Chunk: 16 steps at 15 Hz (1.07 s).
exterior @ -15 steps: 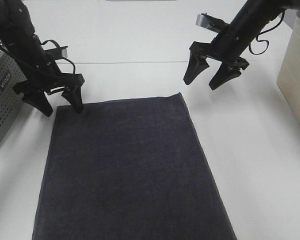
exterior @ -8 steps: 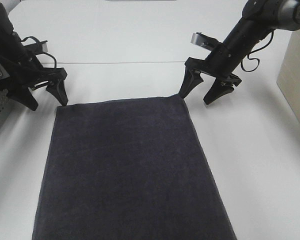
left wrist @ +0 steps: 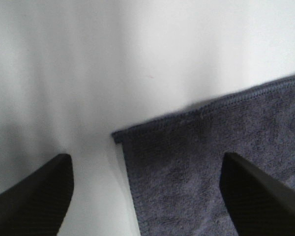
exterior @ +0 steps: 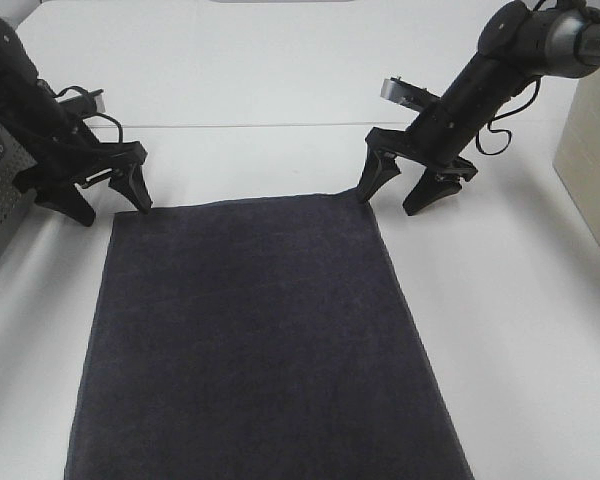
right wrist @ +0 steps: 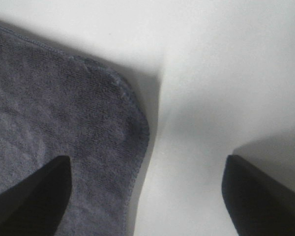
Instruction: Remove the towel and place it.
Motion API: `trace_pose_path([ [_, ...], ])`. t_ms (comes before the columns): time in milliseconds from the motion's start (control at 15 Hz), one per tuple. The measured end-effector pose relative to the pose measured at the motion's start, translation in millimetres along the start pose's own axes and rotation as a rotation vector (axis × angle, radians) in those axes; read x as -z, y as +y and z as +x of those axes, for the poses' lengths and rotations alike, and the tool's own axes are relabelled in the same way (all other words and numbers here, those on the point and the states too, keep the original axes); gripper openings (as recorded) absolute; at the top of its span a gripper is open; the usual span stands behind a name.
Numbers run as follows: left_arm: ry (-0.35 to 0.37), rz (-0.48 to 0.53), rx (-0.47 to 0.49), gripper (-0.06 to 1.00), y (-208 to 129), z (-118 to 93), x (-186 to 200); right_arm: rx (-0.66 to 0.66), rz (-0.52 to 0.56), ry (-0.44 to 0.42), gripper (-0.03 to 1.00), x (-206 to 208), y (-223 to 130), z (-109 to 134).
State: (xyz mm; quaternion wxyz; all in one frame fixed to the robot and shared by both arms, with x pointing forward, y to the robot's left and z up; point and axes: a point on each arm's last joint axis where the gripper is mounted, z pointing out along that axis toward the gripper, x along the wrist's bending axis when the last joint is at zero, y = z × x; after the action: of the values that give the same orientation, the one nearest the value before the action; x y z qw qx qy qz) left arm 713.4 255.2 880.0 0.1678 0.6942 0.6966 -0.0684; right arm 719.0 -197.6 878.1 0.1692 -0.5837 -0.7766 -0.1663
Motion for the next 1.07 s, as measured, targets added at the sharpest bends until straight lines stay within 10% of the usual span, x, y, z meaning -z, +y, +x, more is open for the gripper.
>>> trace_pose_path([
  [800,-0.017,0.060,-0.047,0.75,-7.4,-31.3,-15.3,0.094,-0.042,-0.036,0.75,-29.8,9.7,39.6],
  [1067,-0.024,0.057,-0.039,0.61,-10.2,-51.8,-25.8,0.115,-0.038,-0.122,0.51,-32.7,10.4,39.5],
])
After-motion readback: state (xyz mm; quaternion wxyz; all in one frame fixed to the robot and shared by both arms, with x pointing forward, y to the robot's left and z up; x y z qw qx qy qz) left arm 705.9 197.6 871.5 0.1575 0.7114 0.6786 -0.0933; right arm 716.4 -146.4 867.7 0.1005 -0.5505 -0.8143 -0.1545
